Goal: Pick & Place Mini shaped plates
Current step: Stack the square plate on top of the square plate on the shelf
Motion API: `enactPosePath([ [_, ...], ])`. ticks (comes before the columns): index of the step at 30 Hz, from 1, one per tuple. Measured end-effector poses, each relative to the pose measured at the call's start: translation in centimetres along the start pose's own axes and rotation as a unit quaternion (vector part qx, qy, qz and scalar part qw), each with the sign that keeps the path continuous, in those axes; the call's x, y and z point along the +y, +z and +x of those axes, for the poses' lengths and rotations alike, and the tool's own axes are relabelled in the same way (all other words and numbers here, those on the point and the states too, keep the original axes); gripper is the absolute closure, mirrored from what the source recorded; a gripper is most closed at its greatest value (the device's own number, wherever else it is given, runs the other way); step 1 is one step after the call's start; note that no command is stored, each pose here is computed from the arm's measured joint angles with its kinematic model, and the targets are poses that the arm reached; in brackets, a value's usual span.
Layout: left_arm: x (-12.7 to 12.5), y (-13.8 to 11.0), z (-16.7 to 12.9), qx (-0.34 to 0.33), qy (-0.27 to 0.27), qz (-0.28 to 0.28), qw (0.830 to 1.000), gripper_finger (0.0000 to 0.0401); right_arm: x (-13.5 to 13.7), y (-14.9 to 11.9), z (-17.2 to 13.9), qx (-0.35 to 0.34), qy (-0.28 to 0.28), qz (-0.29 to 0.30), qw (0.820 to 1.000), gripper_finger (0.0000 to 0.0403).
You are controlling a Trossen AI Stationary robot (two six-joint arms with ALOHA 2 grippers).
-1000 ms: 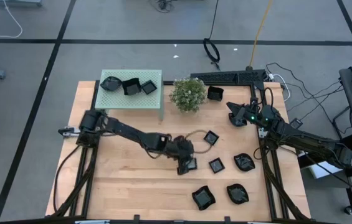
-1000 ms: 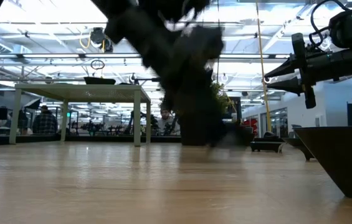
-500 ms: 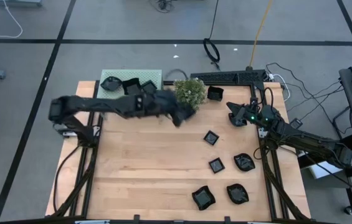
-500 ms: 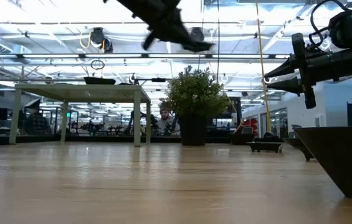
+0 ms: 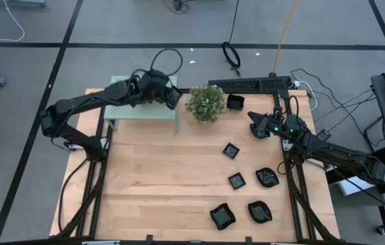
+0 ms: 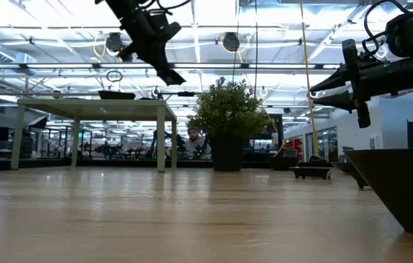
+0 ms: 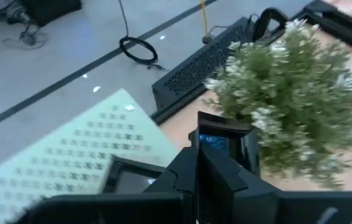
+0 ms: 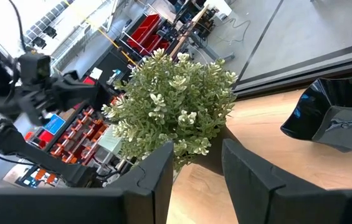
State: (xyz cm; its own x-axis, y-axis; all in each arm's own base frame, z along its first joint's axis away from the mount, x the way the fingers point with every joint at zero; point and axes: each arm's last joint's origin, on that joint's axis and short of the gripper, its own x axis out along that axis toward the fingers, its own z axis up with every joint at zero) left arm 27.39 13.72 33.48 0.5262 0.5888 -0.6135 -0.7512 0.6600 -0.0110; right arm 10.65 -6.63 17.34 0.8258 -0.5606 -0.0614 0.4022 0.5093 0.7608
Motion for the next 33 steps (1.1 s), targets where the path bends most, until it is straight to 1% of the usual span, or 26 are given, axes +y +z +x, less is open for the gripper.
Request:
enactPosePath([
  [3, 1.7, 0.3, 0.5, 0.009, -0.004, 0.039, 0.999, 0.0396, 0.0, 0.0, 0.0, 0.000, 0.000, 0.000, 1.000, 0.0280],
  [5, 2.9, 0.5, 0.9, 0.016, -0.002, 0.051, 0.999, 0.0395, 0.0, 0.0, 0.0, 0.000, 0.000, 0.000, 1.000, 0.0280],
  [10, 6.0, 0.8, 1.5, 0.033, -0.026, 0.037, 0.998, 0.0384, 0.0, 0.0, 0.0, 0.000, 0.000, 0.000, 1.000, 0.0280],
  [13, 7.2, 0.9, 1.8, 0.041, -0.055, 0.041, 0.997, 0.0387, 0.0, 0.0, 0.0, 0.000, 0.000, 0.000, 1.000, 0.0280],
  [16, 8.0, 0.5, 2.0, 0.064, -0.076, 0.041, 0.994, 0.0396, 0.0, 0.0, 0.0, 0.000, 0.000, 0.000, 1.000, 0.0280],
  [21, 8.8, 0.1, 1.9, 0.089, -0.111, 0.045, 0.989, 0.0390, 0.0, 0.0, 0.0, 0.000, 0.000, 0.000, 1.000, 0.0280],
  [24, 9.0, 0.1, 1.9, 0.088, -0.112, 0.057, 0.988, 0.0385, 0.0, 0.0, 0.0, 0.000, 0.000, 0.000, 1.000, 0.0280],
  [30, 9.3, 0.1, 1.9, 0.087, -0.111, 0.060, 0.988, 0.0391, 0.0, 0.0, 0.0, 0.000, 0.000, 0.000, 1.000, 0.0280],
  [33, 9.3, 0.1, 1.9, 0.086, -0.112, 0.065, 0.988, 0.0375, 0.0, 0.0, 0.0, 0.000, 0.000, 0.000, 1.000, 0.0280],
])
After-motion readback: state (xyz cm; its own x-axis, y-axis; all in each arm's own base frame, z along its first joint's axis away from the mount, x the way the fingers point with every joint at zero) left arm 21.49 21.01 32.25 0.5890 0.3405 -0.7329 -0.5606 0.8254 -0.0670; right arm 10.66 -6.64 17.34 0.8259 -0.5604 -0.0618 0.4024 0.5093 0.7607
